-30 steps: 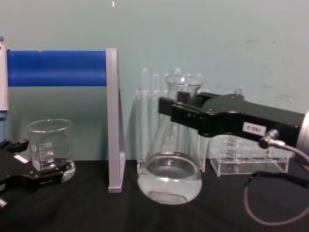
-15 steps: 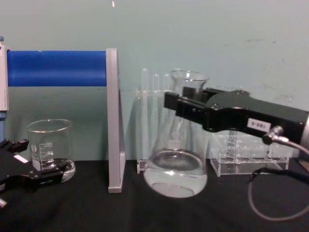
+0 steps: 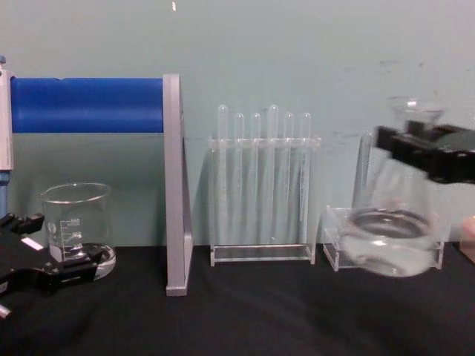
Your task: Grasp the erlenmeyer flask with one hand, shake it three times, then place it back.
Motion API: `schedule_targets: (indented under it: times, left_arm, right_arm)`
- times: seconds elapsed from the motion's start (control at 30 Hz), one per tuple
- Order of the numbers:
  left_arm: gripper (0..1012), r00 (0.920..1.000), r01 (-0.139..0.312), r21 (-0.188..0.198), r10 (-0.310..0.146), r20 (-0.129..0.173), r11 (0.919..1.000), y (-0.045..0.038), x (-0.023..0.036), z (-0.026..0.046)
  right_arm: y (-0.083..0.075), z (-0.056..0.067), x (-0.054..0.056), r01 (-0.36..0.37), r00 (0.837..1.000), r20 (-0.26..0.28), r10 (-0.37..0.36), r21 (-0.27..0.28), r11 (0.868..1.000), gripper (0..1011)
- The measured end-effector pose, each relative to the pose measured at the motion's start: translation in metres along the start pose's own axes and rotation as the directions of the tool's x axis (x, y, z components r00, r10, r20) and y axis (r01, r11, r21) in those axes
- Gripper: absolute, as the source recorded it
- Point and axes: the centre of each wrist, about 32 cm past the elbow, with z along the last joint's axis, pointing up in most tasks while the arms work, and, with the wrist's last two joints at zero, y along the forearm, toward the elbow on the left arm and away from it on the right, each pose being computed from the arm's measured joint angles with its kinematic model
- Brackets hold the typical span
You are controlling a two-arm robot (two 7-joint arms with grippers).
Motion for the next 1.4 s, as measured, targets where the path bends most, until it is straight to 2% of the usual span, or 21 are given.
schedule_targets:
  times: [0.17, 0.3, 0.5, 0.7, 0.83, 0.93, 1.03, 1.07, 1.13, 1.23, 1.27, 1.4]
  left_arm:
    - [1001, 1.0, 0.0, 0.0, 0.0, 0.0, 1.0, 0.0, 0.0, 0.0]
    - [1001, 1.0, 0.0, 0.0, 0.0, 0.0, 1.0, 0.0, 0.0, 0.0]
    - [1001, 1.0, 0.0, 0.0, 0.0, 0.0, 1.0, 0.0, 0.0, 0.0]
    - [1001, 1.0, 0.0, 0.0, 0.0, 0.0, 1.0, 0.0, 0.0, 0.0]
    - [1001, 1.0, 0.0, 0.0, 0.0, 0.0, 1.0, 0.0, 0.0, 0.0]
    - [1001, 1.0, 0.0, 0.0, 0.0, 0.0, 1.0, 0.0, 0.0, 0.0]
    - [1001, 1.0, 0.0, 0.0, 0.0, 0.0, 1.0, 0.0, 0.0, 0.0]
    - [1001, 1.0, 0.0, 0.0, 0.0, 0.0, 1.0, 0.0, 0.0, 0.0]
    - [1001, 1.0, 0.0, 0.0, 0.0, 0.0, 1.0, 0.0, 0.0, 0.0]
    - [1001, 1.0, 0.0, 0.0, 0.0, 0.0, 1.0, 0.0, 0.0, 0.0]
    - [1001, 1.0, 0.0, 0.0, 0.0, 0.0, 1.0, 0.0, 0.0, 0.0]
    - [1001, 1.0, 0.0, 0.0, 0.0, 0.0, 1.0, 0.0, 0.0, 0.0]
  right_arm:
    - [-0.018, 0.002, 0.011, 0.113, 0.994, 0.016, -0.113, -0.005, 0.994, 453]
    - [-0.033, 0.004, 0.018, 0.193, 0.981, 0.027, -0.193, -0.007, 0.981, 453]
    - [-0.044, 0.005, 0.022, 0.235, 0.972, 0.035, -0.234, -0.009, 0.972, 453]
    - [-0.044, 0.005, 0.022, 0.214, 0.976, 0.032, -0.213, -0.009, 0.977, 453]
    - [-0.034, 0.003, 0.016, 0.129, 0.992, 0.019, -0.128, -0.014, 0.992, 453]
    - [-0.027, 0.002, 0.012, 0.074, 0.997, 0.012, -0.073, -0.014, 0.997, 453]
    - [-0.015, 0.0, 0.006, -0.015, 1.0, 0.001, 0.015, -0.015, 1.0, 453]
    - [-0.008, -0.001, 0.002, -0.061, 0.998, -0.005, 0.061, -0.014, 0.998, 453]
    - [-0.002, -0.001, -0.002, -0.107, 0.994, -0.01, 0.107, -0.012, 0.994, 453]
    - [0.013, -0.004, -0.011, -0.201, 0.979, -0.022, 0.201, -0.012, 0.979, 453]
    - [0.013, -0.004, -0.011, -0.201, 0.979, -0.022, 0.201, -0.012, 0.979, 453]
    - [0.029, -0.006, -0.02, -0.299, 0.954, -0.033, 0.298, -0.009, 0.954, 453]
